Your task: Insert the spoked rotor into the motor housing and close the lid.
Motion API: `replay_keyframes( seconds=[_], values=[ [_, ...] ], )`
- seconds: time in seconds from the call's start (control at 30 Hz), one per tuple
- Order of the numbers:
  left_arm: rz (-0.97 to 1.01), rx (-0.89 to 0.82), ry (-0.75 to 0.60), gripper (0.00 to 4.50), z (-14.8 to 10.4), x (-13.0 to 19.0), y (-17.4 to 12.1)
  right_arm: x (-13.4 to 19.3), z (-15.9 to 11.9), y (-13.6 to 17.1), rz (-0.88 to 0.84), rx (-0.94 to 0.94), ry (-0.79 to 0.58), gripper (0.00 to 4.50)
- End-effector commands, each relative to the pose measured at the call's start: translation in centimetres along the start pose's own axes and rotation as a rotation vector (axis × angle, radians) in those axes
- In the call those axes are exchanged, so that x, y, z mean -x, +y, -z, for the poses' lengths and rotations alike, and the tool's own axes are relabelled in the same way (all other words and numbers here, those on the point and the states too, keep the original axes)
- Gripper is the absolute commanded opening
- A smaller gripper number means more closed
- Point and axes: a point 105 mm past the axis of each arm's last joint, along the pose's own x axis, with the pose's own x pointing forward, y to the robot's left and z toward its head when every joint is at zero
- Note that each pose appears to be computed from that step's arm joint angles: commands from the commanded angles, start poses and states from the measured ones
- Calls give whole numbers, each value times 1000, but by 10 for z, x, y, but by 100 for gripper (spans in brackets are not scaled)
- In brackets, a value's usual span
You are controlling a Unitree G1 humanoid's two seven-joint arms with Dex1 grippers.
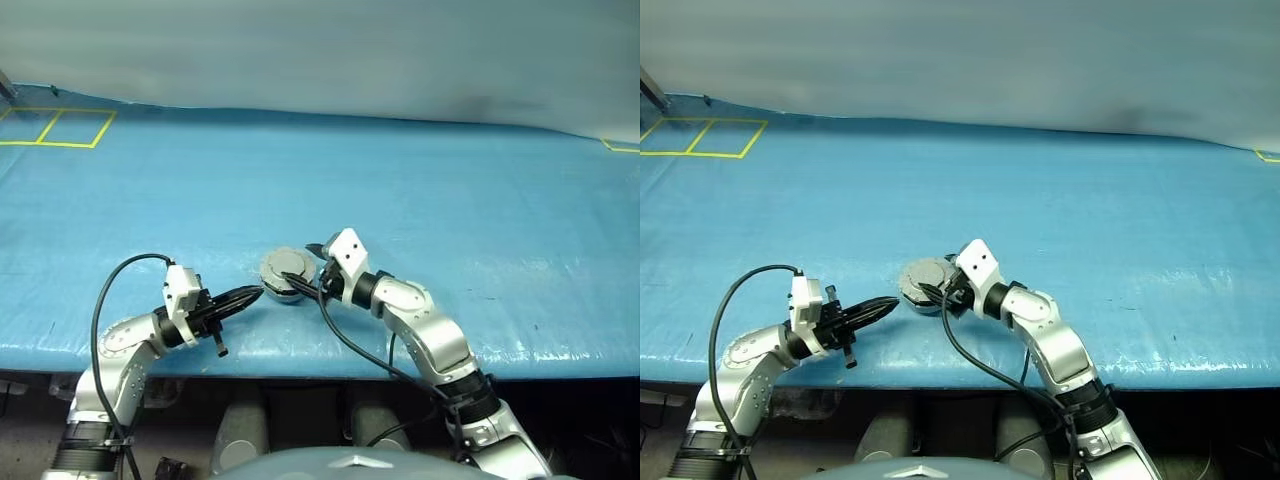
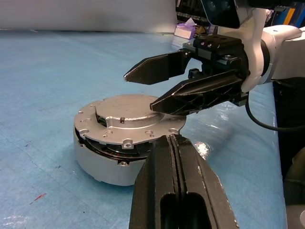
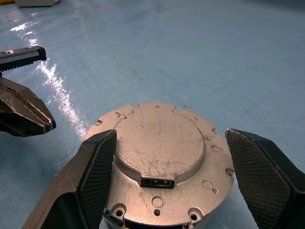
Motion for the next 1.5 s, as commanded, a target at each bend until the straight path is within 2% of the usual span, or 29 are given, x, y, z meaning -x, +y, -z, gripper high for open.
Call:
replay_keyframes(
  seconds=[0.03,0.4,0.83,0.97,1.3,1.5],
  values=[
    [13,-25,-4,0,-3,0,0,-4,-11,2,-12,7,-44,385],
    [27,-39,27,0,7,-1,1,-10,-1,10,-70,-84,-28,385],
    [12,-61,-3,0,6,1,8,-10,10,-2,-4,47,29,385],
    [10,-62,-7,0,6,2,8,-9,8,-4,5,46,19,305],
    [3,-62,-5,0,8,4,11,-4,-7,-2,-62,61,8,305],
    [0,-59,-7,0,9,4,10,-5,2,3,-94,102,51,305]
  ],
)
